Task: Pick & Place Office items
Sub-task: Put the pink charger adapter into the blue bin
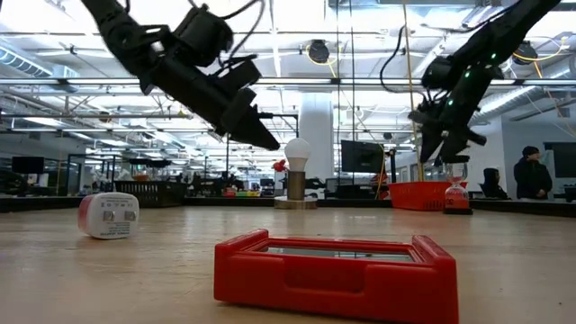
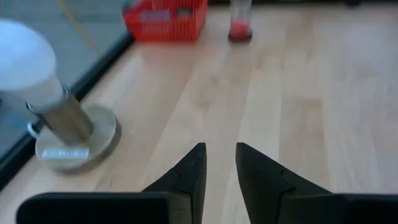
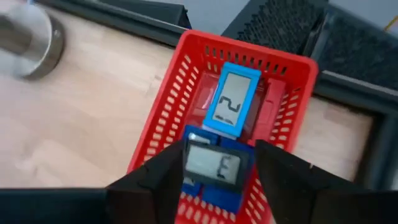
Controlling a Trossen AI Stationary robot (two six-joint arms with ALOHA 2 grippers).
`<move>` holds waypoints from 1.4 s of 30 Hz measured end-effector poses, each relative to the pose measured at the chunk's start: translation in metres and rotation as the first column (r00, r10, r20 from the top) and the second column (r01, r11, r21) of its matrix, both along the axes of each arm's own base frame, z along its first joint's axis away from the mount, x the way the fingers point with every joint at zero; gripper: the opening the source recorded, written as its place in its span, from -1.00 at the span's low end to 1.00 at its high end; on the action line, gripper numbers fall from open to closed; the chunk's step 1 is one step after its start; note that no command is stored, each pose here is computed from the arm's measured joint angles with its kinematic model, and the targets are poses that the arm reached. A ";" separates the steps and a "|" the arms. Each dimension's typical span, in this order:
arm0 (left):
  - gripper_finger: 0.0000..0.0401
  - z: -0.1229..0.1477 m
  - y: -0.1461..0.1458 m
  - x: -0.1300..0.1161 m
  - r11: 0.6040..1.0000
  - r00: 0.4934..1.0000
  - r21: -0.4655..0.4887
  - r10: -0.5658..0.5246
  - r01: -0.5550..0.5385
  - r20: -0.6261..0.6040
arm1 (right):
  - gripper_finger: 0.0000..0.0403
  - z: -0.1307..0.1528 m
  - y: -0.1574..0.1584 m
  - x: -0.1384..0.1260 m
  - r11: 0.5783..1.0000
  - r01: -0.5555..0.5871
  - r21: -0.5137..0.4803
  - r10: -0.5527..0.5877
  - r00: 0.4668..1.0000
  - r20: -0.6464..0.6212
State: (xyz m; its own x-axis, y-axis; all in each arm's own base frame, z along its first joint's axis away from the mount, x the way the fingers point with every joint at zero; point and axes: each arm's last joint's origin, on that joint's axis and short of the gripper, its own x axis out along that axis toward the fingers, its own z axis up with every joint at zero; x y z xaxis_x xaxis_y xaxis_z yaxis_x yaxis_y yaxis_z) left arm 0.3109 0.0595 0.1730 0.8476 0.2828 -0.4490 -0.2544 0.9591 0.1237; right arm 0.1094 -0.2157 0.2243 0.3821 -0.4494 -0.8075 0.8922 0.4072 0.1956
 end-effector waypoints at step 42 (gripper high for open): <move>-0.77 -0.032 -0.122 -0.027 0.860 0.888 -0.252 -0.460 0.444 -0.005 | -1.00 -0.003 0.165 0.092 0.649 -0.275 -0.710 0.640 0.701 0.314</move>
